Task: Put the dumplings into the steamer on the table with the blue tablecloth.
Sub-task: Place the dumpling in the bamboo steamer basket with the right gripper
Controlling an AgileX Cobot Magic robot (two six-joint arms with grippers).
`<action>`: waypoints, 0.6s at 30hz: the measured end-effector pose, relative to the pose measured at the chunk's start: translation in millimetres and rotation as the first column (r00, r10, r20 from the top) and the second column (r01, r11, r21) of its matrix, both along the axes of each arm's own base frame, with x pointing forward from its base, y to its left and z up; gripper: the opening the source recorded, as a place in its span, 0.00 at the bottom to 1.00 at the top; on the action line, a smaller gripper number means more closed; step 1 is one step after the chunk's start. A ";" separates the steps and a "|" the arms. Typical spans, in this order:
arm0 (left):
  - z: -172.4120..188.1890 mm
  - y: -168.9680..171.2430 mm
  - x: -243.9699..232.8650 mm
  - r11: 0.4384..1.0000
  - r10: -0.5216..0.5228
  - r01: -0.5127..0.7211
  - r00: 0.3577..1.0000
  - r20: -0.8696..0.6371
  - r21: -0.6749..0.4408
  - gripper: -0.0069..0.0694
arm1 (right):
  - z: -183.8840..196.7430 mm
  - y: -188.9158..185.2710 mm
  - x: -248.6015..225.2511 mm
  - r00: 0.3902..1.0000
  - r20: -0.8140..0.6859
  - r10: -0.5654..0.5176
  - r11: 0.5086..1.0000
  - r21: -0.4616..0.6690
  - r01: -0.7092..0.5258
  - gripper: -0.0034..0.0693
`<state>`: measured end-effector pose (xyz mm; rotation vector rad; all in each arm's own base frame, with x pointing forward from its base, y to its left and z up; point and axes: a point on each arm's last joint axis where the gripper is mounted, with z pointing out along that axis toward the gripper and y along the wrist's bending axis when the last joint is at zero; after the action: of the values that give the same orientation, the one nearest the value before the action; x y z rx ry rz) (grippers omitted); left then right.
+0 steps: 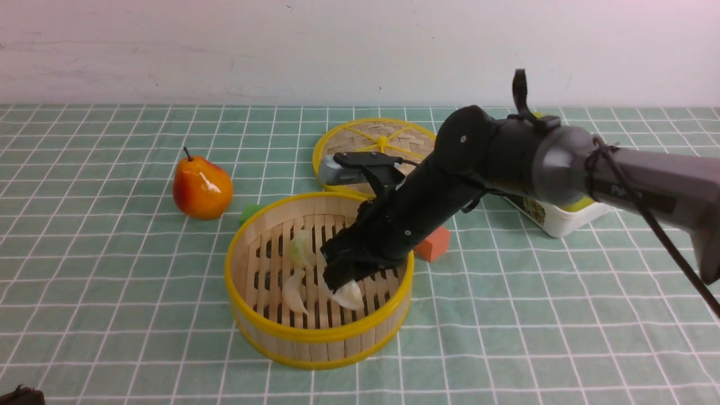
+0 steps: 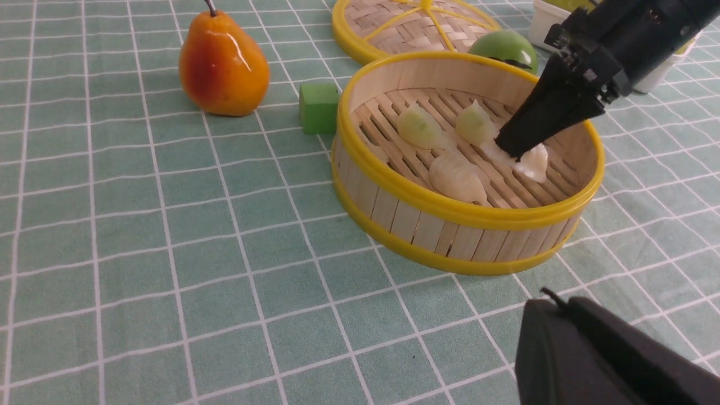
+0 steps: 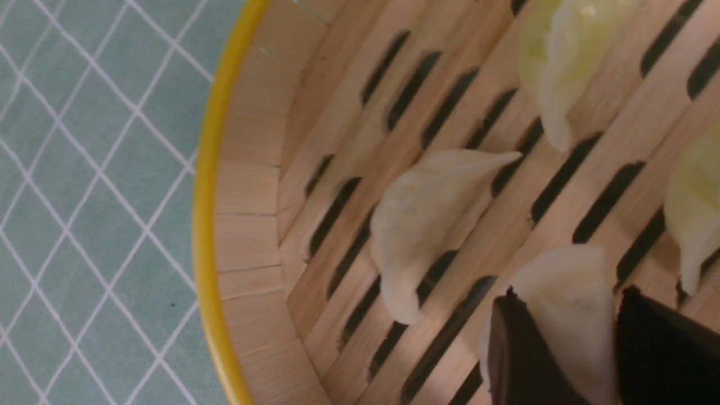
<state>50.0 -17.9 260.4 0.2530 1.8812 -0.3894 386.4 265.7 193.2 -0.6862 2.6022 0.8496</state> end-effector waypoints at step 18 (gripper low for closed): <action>-0.4 0.3 0.0 1.000 0.002 -0.002 1.000 -0.002 0.006 0.14 | 213.0 -98.3 -72.2 0.922 0.382 0.060 0.993 -0.119 -0.016 0.03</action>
<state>50.1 -17.6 260.1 0.2546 1.8845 -0.3833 314.3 167.4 406.2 -0.8434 2.2974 0.5136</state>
